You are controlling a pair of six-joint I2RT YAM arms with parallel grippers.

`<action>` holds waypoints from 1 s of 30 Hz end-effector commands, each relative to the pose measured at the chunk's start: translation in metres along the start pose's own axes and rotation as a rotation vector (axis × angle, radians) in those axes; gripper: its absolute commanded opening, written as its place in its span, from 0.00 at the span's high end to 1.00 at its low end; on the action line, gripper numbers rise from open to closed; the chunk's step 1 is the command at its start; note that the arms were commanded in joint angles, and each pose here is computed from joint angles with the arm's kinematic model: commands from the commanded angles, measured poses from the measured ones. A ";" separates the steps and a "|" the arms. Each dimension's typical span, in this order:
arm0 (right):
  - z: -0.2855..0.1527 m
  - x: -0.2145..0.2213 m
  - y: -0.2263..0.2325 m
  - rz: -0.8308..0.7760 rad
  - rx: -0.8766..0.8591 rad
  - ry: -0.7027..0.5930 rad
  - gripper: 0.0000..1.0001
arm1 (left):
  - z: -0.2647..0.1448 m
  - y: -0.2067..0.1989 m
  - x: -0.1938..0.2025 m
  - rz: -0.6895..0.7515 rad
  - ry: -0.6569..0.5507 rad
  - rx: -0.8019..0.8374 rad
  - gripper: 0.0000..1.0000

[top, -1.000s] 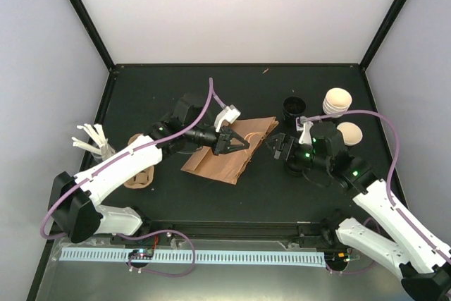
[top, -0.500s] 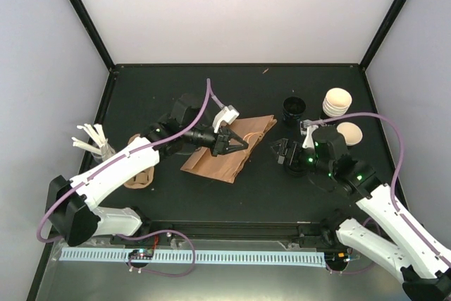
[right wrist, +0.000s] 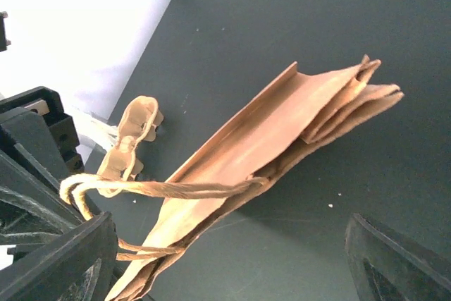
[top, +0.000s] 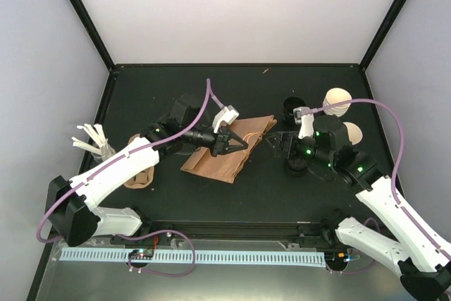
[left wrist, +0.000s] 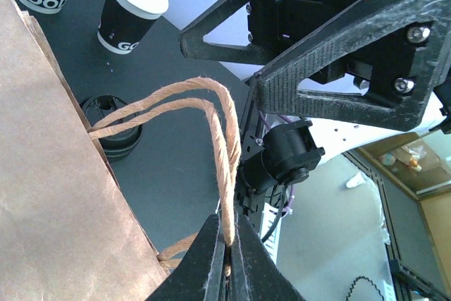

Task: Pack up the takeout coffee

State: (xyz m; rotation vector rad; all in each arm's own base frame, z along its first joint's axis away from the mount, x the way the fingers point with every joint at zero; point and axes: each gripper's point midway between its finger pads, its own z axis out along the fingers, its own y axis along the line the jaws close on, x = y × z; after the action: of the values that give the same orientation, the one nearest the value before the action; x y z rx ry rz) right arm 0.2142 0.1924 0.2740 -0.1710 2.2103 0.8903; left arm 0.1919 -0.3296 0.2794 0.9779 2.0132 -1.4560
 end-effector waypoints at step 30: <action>0.009 -0.029 0.039 0.115 -0.159 -0.051 0.29 | 0.002 -0.012 -0.024 0.073 -0.026 0.034 0.98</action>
State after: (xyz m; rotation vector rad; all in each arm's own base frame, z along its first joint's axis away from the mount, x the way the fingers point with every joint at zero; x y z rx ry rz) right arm 0.2190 0.2253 0.2980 -0.2061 2.1420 1.0994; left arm 0.1981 -0.3351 0.2856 0.9932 1.9913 -1.4499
